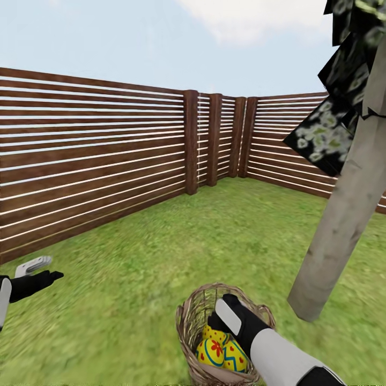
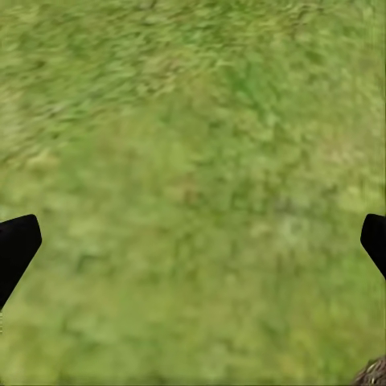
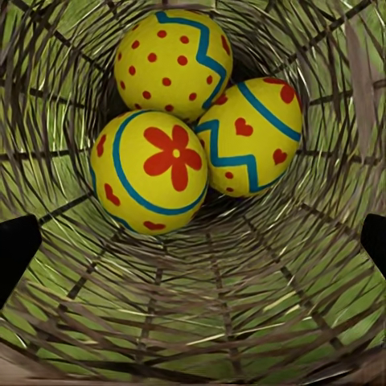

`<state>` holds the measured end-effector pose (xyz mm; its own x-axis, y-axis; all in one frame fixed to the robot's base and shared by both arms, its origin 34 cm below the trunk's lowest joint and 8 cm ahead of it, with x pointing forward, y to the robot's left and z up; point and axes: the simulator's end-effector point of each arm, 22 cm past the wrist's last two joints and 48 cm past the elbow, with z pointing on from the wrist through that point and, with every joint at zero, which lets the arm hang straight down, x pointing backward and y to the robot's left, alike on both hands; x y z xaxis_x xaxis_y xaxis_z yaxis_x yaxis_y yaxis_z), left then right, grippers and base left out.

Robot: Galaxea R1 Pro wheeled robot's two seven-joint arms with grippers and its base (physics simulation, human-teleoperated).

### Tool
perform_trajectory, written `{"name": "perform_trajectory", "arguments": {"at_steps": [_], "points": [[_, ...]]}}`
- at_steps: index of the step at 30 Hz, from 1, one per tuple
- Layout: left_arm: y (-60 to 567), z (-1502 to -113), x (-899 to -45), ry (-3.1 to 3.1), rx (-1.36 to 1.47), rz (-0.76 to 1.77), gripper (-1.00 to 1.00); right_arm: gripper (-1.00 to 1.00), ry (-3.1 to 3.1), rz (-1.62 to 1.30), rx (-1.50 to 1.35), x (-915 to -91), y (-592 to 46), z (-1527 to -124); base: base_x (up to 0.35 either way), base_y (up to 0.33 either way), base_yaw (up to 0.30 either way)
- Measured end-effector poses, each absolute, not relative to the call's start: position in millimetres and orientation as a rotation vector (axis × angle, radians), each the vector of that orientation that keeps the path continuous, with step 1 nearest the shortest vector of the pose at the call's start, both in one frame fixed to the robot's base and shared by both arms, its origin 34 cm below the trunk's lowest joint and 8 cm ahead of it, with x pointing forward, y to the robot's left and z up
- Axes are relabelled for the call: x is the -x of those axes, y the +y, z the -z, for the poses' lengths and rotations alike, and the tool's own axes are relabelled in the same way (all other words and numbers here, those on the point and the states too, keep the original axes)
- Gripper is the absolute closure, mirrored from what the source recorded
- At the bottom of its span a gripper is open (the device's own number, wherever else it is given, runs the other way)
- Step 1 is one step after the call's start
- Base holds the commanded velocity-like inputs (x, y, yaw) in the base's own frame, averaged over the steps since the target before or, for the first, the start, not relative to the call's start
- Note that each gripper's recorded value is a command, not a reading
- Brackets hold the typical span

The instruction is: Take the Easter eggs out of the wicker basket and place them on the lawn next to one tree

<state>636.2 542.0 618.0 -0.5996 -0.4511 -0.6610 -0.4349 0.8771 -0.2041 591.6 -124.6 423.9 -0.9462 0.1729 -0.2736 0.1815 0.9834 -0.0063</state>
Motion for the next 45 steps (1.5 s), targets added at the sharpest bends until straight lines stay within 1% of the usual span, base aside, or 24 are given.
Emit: {"name": "perform_trajectory", "arguments": {"at_steps": [25,36,45], "points": [[536,-589,-637,2.340,0.616,0.013,-1.00,-1.00,2.870,0.048,-0.289,-587,-125,-399,0.007,0.006,0.073],[536,-585,-637,2.349,0.615,0.010,-1.00,-1.00,2.866,0.048,-0.297,-588,-126,-396,0.051,0.005,-0.036],[536,-585,-638,2.349,0.615,0.010,-1.00,-1.00,2.866,0.048,-0.296,-588,-126,-396,0.084,0.000,-0.181]]}}
